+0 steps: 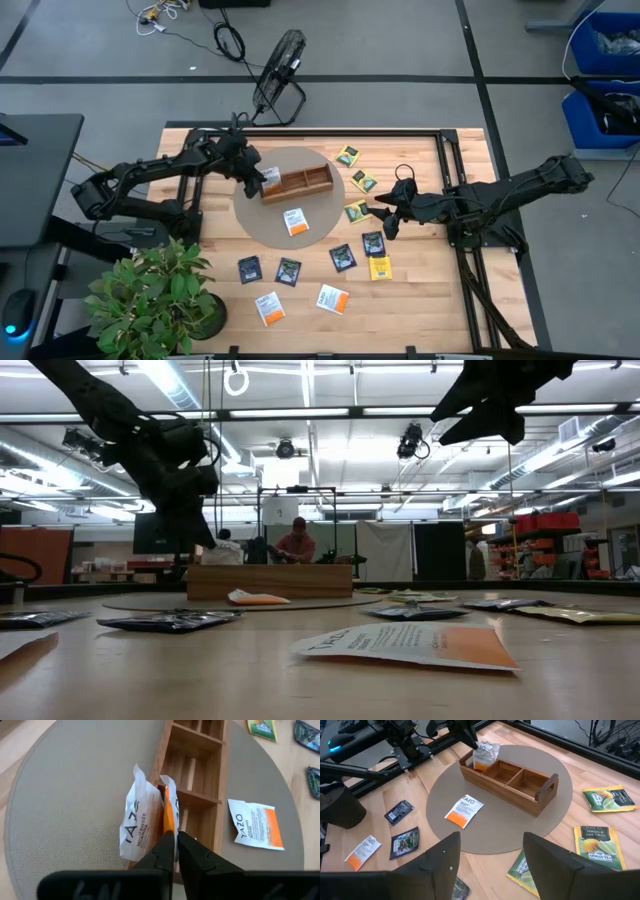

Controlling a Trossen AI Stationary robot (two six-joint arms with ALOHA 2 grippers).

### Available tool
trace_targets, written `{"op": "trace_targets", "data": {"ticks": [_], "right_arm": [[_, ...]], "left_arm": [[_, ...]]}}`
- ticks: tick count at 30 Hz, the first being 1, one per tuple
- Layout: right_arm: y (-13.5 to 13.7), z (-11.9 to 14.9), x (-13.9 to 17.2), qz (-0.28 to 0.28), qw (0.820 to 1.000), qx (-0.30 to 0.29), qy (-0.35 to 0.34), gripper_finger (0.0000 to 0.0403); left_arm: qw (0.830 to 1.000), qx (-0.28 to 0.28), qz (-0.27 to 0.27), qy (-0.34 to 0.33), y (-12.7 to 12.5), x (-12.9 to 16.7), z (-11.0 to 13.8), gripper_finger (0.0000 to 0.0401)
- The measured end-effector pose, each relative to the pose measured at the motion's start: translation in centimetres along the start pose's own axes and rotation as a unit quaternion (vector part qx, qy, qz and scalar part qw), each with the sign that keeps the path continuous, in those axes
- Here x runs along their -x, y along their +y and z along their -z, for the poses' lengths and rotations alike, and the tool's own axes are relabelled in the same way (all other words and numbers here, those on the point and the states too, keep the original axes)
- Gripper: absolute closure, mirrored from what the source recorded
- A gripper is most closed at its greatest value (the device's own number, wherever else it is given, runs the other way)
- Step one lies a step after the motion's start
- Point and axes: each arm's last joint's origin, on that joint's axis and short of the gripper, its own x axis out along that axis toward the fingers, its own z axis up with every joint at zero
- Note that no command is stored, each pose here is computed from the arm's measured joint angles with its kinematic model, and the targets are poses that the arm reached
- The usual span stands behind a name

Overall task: Pick & Place Tea
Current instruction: Put the white tea bag into the left section of the wooden organizer

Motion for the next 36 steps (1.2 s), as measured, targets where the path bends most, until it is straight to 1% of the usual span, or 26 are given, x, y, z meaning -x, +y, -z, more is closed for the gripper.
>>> {"op": "trace_targets", "data": {"ticks": [7, 12, 16, 20, 25, 27, 31, 36], "right_arm": [[0.0, 0.0, 0.0, 0.001, 1.000, 0.001, 0.002, 0.0179], [0.0, 0.0, 0.0, 0.001, 1.000, 0.001, 0.002, 0.0179], [0.0, 0.0, 0.0, 0.001, 1.000, 0.001, 0.002, 0.0179], [-0.1, 0.2, 0.0, 0.006, 1.000, 0.007, 0.009, 0.0179], [-0.3, 0.3, 0.0, 0.011, 1.000, 0.015, 0.017, 0.0179], [-0.3, 0.4, 0.0, 0.013, 0.999, 0.018, 0.023, 0.0179], [-0.6, 0.9, 0.0, 0.015, 0.998, 0.028, 0.050, 0.0179], [-0.8, 1.4, 0.1, 0.011, 0.996, 0.026, 0.089, 0.0179]], "left_arm": [[1.000, 0.004, -0.003, 0.001, 0.0, 0.0, 0.0, 0.0317], [0.999, 0.014, -0.048, 0.004, 0.2, 0.1, 0.1, 0.0281], [0.998, 0.004, -0.057, -0.029, -0.1, 1.1, -0.5, 0.0271], [0.996, 0.007, -0.054, -0.076, -0.7, 3.0, -1.5, 0.0270], [0.990, 0.021, -0.018, -0.136, -2.4, 4.9, -2.8, 0.0270], [0.988, 0.022, 0.005, -0.153, -3.3, 5.1, -3.0, 0.0270], [0.981, 0.033, 0.070, -0.179, -5.5, 5.0, -3.7, 0.0270], [0.966, 0.034, 0.126, -0.223, -8.1, 5.2, -4.5, 0.0270]]}}
